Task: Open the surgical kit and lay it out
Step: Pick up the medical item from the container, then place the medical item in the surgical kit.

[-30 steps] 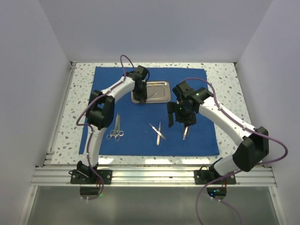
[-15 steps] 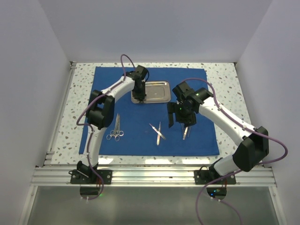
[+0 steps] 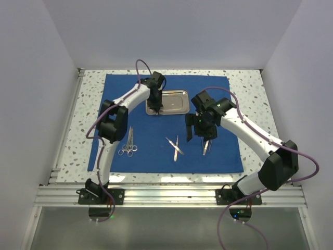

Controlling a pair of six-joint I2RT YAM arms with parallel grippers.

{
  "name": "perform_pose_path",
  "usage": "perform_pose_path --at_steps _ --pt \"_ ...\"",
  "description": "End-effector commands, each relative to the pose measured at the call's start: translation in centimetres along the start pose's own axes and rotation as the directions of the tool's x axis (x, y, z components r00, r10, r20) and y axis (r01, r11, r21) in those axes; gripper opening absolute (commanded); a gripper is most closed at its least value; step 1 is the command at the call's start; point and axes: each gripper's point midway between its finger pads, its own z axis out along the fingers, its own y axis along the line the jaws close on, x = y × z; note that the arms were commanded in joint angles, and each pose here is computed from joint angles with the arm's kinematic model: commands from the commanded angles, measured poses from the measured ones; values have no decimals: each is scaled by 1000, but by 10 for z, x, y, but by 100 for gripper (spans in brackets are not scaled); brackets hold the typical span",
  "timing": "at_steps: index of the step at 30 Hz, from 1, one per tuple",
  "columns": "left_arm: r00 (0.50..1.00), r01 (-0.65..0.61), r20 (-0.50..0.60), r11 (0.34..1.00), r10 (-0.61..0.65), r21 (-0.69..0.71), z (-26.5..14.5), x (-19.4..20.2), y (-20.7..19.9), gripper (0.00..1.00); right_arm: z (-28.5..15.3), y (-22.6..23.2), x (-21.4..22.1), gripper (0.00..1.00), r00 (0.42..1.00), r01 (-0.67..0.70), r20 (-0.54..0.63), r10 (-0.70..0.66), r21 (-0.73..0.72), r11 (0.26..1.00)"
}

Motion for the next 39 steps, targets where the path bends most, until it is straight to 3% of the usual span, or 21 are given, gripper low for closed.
perform_pose_path --at_steps 1,10,20,24,32,39 --pt "991 -25 -131 1000 22 -18 8 32 5 0 -3 4 -4 81 1000 3 19 -3 -23 1000" --pt "999 3 45 999 -6 54 -41 -28 -18 0 -2 5 -4 80 1000 8 16 -8 -25 1000" --pt "999 13 38 997 -16 74 -43 -18 -18 0 -2 4 -4 80 1000 8 20 -8 -24 1000" --pt "996 23 83 994 -32 105 -79 -25 -25 0 -2 3 -4 80 1000 8 19 -7 -19 1000" --pt "987 107 97 977 -127 183 -144 24 -33 0 -2 -2 -13 80 998 -8 59 8 -2 1000" --pt "983 158 53 959 -175 237 -159 72 -53 0 -1 -1 -24 79 997 3 74 -3 5 1000"
